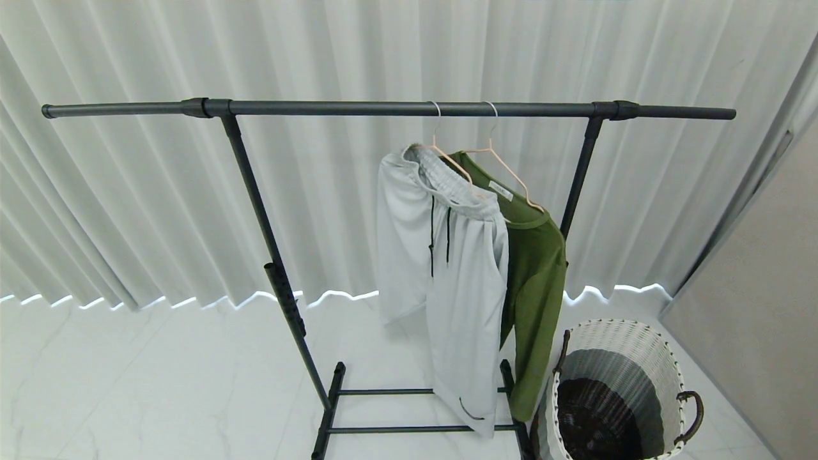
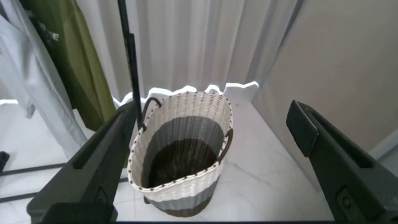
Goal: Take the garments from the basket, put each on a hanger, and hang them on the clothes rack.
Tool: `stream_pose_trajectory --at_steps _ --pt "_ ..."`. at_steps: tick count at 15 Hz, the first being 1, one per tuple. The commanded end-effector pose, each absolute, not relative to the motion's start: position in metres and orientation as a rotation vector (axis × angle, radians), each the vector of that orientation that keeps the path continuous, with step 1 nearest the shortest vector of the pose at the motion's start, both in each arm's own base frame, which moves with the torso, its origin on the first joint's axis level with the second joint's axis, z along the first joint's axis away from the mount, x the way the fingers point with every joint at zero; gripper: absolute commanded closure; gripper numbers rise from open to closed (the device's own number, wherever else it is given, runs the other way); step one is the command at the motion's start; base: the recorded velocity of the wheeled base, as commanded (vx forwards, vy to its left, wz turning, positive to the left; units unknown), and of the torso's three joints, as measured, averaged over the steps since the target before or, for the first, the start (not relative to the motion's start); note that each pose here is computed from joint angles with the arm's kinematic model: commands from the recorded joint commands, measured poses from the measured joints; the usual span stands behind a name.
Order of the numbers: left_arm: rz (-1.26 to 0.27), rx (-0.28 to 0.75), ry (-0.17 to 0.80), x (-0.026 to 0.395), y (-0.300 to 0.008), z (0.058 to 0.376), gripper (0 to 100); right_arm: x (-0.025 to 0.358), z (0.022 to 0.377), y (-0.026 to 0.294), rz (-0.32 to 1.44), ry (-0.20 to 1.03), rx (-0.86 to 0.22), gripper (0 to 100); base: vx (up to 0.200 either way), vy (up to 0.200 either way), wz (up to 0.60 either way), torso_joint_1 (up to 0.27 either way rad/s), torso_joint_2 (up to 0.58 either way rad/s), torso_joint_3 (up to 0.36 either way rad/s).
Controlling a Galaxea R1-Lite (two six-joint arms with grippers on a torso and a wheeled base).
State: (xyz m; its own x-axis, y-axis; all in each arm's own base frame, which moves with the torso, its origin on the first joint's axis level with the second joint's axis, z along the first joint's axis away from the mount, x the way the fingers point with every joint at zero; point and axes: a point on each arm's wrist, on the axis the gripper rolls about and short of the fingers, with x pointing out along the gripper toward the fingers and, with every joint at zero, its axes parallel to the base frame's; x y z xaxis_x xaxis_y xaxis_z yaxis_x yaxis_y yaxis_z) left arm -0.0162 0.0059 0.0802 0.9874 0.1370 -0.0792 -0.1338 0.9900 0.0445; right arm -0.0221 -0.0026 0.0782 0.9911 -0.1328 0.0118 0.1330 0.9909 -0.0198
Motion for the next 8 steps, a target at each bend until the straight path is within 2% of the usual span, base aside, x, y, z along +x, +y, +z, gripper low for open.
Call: stream_pose_trajectory --at_steps 1,3,5,8 --pt "0.144 0.084 0.087 -0.0161 0.0061 0.0803 0 -0.0183 0.0791 -0.0022 -0.158 0.040 -0.025 0 0.000 0.000 0.00 0.000 0.00 0.000" --pt "0.202 0.183 0.100 -0.0162 0.0056 0.0814 0 -0.0180 0.0792 -0.0022 -0.159 0.043 -0.023 0 0.000 0.000 0.00 0.000 0.00 0.000" --pt "0.206 0.180 0.093 -0.0169 0.0046 0.0812 0 -0.0171 0.0794 -0.0022 -0.163 0.056 -0.030 0 0.000 0.000 0.00 0.000 0.00 0.000" --pt "0.170 0.138 -0.005 -0.0240 0.0037 0.0791 0 -0.0173 0.0798 -0.0020 -0.171 0.048 -0.022 0 0.000 0.000 0.00 0.000 0.00 0.000"
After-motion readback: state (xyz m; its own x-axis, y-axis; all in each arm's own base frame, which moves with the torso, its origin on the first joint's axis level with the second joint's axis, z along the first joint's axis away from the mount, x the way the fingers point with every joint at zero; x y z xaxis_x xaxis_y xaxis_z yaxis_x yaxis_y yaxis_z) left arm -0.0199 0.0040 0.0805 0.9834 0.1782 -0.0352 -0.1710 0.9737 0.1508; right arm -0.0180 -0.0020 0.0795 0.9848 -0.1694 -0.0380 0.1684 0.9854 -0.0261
